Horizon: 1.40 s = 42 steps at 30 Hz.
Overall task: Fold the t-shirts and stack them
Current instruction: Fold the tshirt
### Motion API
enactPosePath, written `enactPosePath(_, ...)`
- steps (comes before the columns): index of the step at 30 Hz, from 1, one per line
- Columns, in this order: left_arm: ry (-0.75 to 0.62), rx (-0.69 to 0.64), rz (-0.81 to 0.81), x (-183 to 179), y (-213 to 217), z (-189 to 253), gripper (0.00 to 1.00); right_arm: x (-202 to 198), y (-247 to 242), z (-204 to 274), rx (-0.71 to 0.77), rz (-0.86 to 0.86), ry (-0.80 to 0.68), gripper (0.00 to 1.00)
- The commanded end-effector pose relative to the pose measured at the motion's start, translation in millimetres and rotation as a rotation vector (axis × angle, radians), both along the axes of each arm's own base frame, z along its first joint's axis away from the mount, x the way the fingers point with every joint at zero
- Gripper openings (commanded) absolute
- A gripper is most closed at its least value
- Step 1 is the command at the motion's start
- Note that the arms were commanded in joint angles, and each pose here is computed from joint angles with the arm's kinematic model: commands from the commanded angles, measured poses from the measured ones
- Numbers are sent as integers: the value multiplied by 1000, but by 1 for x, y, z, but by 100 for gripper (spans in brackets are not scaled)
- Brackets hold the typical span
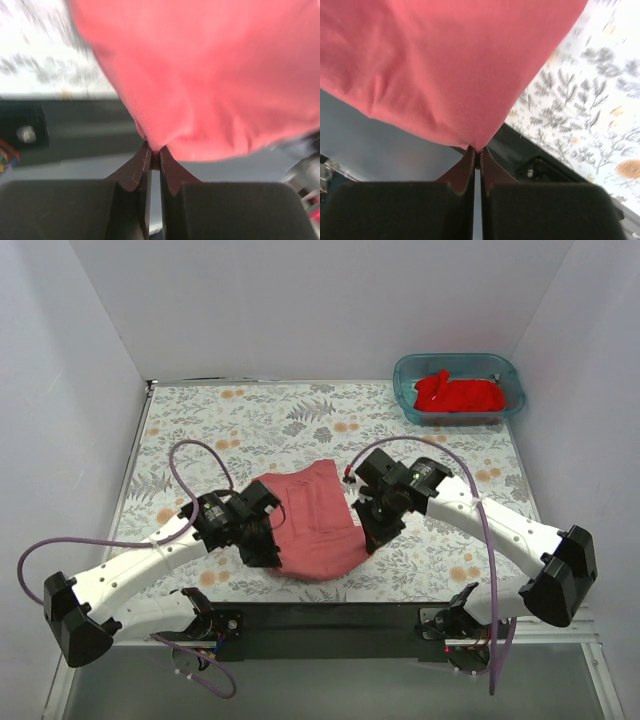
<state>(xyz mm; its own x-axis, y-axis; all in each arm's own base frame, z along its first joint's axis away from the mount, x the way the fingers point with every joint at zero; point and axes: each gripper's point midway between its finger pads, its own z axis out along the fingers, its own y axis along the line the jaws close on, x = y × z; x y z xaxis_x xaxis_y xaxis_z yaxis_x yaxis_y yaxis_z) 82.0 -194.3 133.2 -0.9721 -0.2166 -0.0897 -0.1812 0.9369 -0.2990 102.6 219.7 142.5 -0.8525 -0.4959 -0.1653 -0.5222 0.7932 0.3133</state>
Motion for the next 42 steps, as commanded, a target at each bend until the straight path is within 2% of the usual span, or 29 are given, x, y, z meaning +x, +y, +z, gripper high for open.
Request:
enactPosePath(1,-79,-36,18,42,9,14,0,34,7,32,41,10,-70,1)
enactPosePath(7,-137,-53,40,81,8,25,0,79,43,70,122,40,-97,1)
enactPosePath(24,-215,-197,121,157,36,34,0,163,72,88,228,27,-125,1)
enactPosePath(32,-245,-154,217,202,68,15,0,208,82,67,238,4,-109,1)
enactPosePath(42,-263,-88,245,254,79,-28,0,265,93,15,275,-72,-84,1)
